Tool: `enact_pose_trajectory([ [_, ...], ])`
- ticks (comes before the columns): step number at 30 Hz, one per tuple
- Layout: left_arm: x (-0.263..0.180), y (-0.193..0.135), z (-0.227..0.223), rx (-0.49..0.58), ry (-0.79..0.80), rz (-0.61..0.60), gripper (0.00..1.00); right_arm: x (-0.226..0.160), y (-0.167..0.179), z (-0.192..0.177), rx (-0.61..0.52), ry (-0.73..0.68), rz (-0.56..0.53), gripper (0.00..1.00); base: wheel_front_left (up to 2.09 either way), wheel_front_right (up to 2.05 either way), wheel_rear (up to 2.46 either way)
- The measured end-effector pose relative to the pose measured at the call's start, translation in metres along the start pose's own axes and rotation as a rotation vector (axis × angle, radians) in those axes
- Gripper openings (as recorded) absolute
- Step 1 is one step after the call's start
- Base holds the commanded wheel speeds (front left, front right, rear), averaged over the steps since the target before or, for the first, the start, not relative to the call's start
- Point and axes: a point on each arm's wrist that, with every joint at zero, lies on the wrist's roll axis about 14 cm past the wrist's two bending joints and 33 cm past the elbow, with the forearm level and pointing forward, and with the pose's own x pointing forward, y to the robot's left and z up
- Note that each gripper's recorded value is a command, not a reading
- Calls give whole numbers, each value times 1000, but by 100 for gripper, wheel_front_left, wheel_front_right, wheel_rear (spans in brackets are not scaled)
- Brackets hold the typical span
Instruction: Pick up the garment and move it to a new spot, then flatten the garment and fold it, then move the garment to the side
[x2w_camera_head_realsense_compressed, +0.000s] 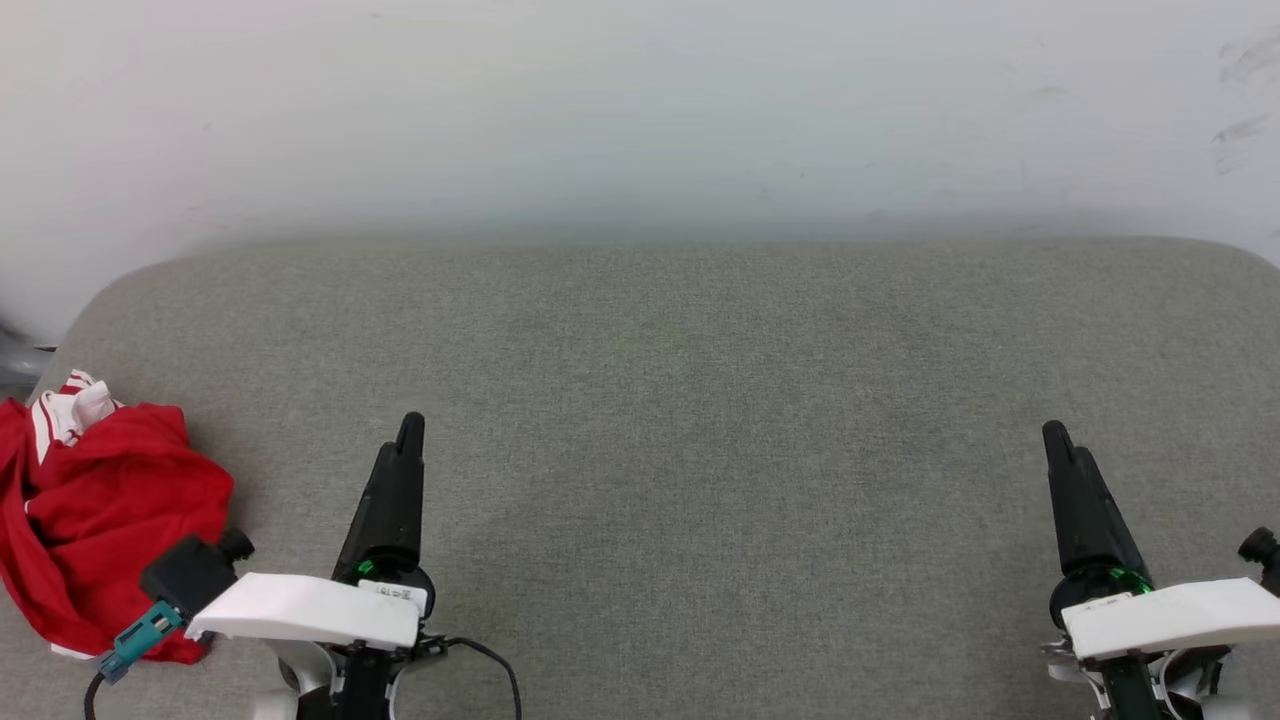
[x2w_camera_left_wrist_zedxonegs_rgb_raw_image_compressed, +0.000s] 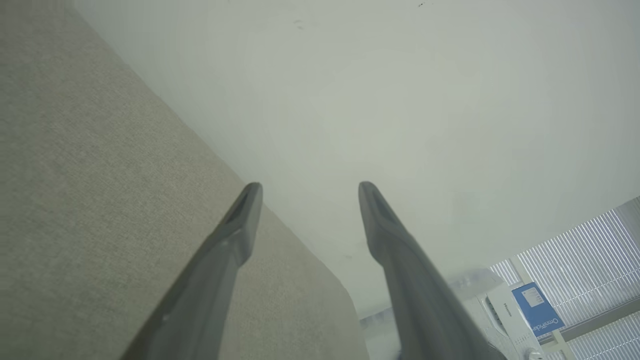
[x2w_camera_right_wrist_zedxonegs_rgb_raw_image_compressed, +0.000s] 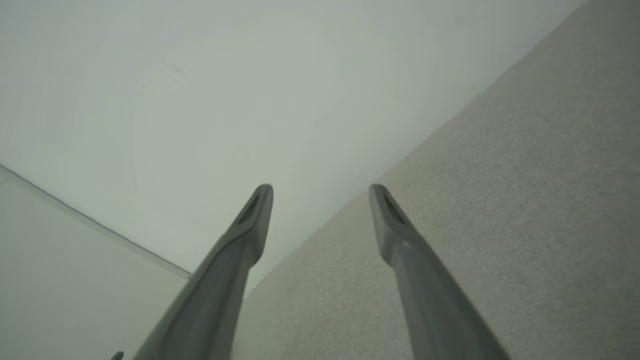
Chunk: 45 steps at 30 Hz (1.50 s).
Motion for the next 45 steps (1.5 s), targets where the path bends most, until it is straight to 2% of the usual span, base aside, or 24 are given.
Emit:
enact_pose_trajectory([
  [11,-3,0,0,331,11,-20,100,-3,9,2,-311,15,35,100,0,0,0],
  [20,-3,1,2,543,16,-29,100,-5,11,5,-496,16,43,100,0,0,0],
  [32,-5,-1,0,702,15,-48,100,-10,7,0,-666,45,37,100,0,0,0],
  [45,-10,5,-7,828,38,-54,100,-13,9,-2,-777,64,40,100,0,0,0],
])
